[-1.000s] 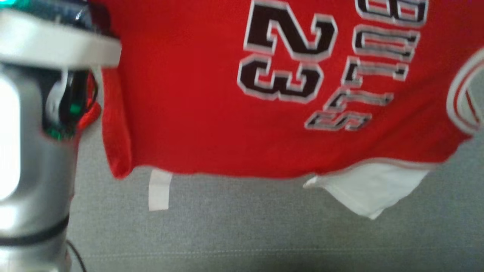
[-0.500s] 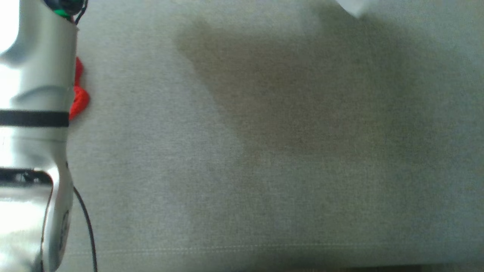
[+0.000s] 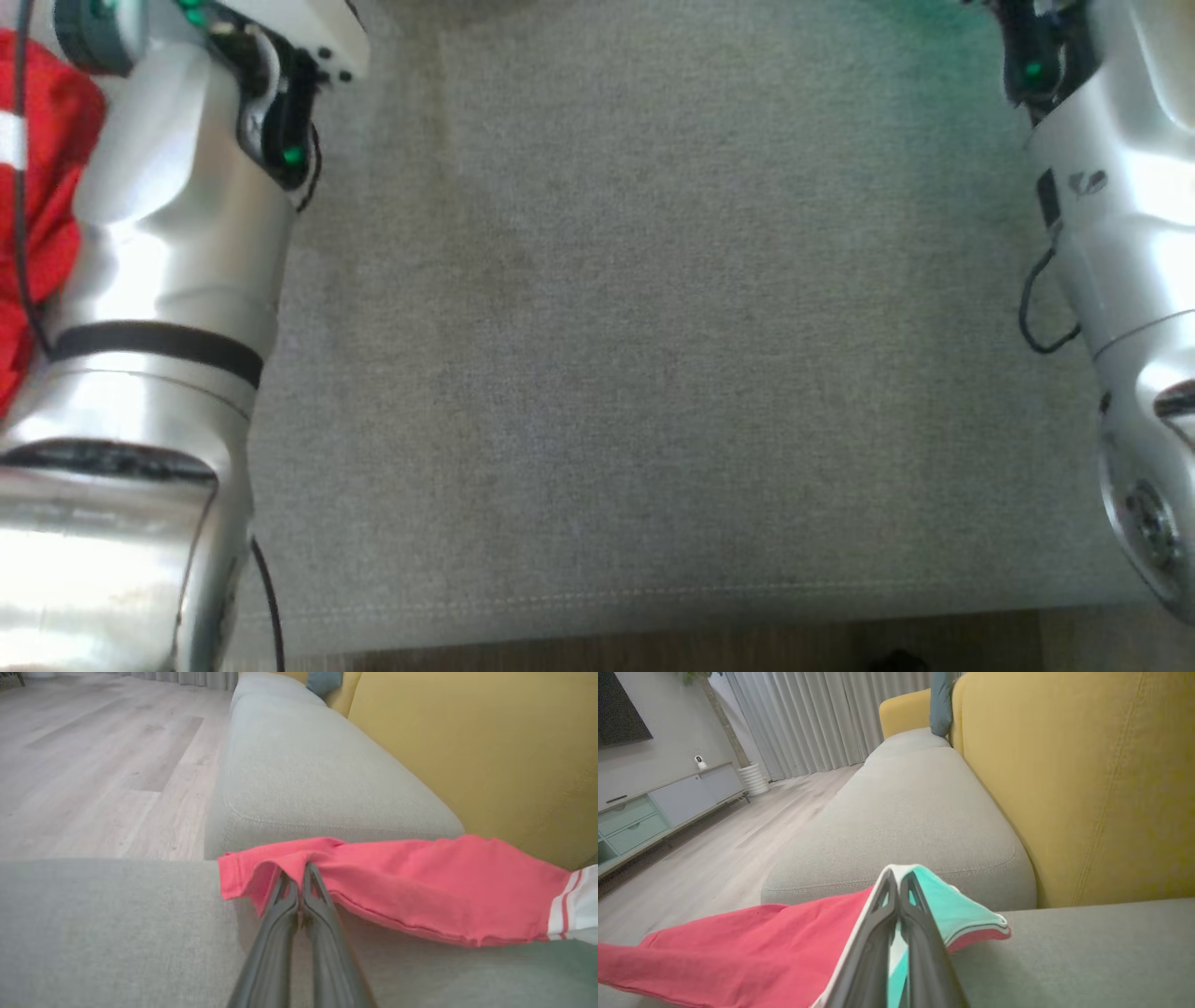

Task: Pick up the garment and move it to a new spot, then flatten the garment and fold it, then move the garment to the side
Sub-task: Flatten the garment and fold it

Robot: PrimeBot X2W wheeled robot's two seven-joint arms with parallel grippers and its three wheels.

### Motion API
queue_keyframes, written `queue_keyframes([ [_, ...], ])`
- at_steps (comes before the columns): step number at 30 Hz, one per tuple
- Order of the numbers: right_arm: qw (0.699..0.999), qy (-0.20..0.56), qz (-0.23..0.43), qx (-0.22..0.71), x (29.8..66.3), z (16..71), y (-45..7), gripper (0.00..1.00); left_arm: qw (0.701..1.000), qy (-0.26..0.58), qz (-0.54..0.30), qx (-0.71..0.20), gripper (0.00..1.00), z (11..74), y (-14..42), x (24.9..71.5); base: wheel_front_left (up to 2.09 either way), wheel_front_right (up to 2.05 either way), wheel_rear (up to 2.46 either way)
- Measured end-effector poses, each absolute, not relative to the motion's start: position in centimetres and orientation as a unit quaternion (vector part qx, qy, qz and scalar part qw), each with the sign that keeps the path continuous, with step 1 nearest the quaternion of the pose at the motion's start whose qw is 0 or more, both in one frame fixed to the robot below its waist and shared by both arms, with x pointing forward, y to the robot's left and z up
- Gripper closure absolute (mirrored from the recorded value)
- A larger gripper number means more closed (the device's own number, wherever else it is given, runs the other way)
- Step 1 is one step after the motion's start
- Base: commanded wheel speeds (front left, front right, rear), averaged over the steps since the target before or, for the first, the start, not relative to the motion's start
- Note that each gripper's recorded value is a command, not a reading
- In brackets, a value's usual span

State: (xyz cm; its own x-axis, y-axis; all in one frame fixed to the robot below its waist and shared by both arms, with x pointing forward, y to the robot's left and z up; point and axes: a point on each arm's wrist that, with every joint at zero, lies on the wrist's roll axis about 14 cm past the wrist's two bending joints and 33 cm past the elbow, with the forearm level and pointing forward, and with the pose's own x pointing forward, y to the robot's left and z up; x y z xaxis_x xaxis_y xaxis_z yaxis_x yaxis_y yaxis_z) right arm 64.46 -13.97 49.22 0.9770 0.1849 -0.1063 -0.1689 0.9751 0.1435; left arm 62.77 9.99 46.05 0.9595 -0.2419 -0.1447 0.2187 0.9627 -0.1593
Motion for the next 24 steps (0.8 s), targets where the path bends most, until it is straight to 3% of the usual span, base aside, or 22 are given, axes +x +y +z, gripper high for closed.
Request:
queue_keyframes([
  [4, 0.989, 0.066, 0.099, 0.09, 63.2, 47.1, -12.9, 1.0, 0.984, 0.114, -0.102, -0.096, 1.0, 43.1, 10.8, 61.1, 0.0, 0.0, 0.0],
  [11, 0.983, 0.093, 0.11, 0.116, 57.5, 43.2, -12.9, 1.0, 0.978, 0.139, -0.081, -0.129, 1.0, 40.5, 11.8, 56.7, 0.0, 0.0, 0.0],
  [17, 0.979, 0.103, 0.101, 0.142, 49.8, 41.9, -14.6, 1.0, 0.977, 0.15, -0.06, -0.138, 1.0, 39.1, 13.7, 51.3, 0.0, 0.0, 0.0],
  [24, 0.966, 0.182, 0.07, 0.167, 40.2, 41.7, -15.8, 1.0, 0.973, 0.188, -0.057, -0.123, 1.0, 37.6, 15.3, 44.3, 0.0, 0.0, 0.0],
])
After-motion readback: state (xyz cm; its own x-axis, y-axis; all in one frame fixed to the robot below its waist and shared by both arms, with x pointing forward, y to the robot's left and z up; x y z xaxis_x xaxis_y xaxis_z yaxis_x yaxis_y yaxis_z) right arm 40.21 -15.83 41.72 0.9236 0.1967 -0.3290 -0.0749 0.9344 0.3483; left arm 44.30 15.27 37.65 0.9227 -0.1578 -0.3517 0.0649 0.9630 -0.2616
